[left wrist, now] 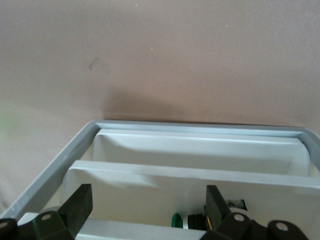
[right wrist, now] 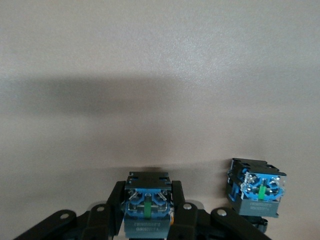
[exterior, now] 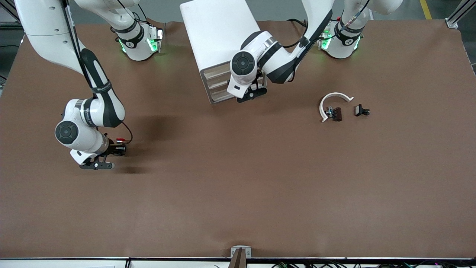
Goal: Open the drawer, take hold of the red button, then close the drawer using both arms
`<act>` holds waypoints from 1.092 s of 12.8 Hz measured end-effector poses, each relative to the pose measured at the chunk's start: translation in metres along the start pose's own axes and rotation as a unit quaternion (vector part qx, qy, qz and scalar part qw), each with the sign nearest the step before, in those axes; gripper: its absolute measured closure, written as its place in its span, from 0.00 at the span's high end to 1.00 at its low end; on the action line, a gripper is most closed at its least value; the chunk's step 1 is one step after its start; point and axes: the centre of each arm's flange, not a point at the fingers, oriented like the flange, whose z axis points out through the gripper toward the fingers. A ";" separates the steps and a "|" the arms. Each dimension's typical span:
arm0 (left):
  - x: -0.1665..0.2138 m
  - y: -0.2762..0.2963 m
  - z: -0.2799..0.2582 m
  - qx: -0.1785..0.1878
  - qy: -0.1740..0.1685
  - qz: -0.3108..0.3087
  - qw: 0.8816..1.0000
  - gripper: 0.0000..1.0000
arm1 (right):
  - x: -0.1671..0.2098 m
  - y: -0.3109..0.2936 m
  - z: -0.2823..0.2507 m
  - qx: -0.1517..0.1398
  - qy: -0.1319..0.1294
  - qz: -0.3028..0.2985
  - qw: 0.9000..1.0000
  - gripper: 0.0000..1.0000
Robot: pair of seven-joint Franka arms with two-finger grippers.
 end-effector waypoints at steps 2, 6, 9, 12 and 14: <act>-0.004 0.001 0.002 0.002 0.000 -0.004 1.000 1.00 | -0.001 0.000 0.005 0.000 -0.003 0.000 1.000 0.41; 0.045 -0.007 -0.038 -0.036 0.006 -0.060 0.998 1.00 | 0.000 0.000 0.005 0.000 -0.004 0.000 1.000 0.41; 0.145 -0.055 -0.114 -0.069 0.041 -0.112 0.990 1.00 | 0.002 -0.001 0.002 0.000 0.000 -0.001 1.000 0.70; 0.219 -0.115 -0.172 -0.073 0.098 -0.116 0.986 1.00 | 0.013 0.000 -0.028 0.001 0.003 0.000 1.000 0.99; 0.251 -0.156 -0.204 -0.060 0.136 -0.075 0.986 1.00 | 0.015 0.001 -0.068 0.003 0.001 0.002 1.000 1.00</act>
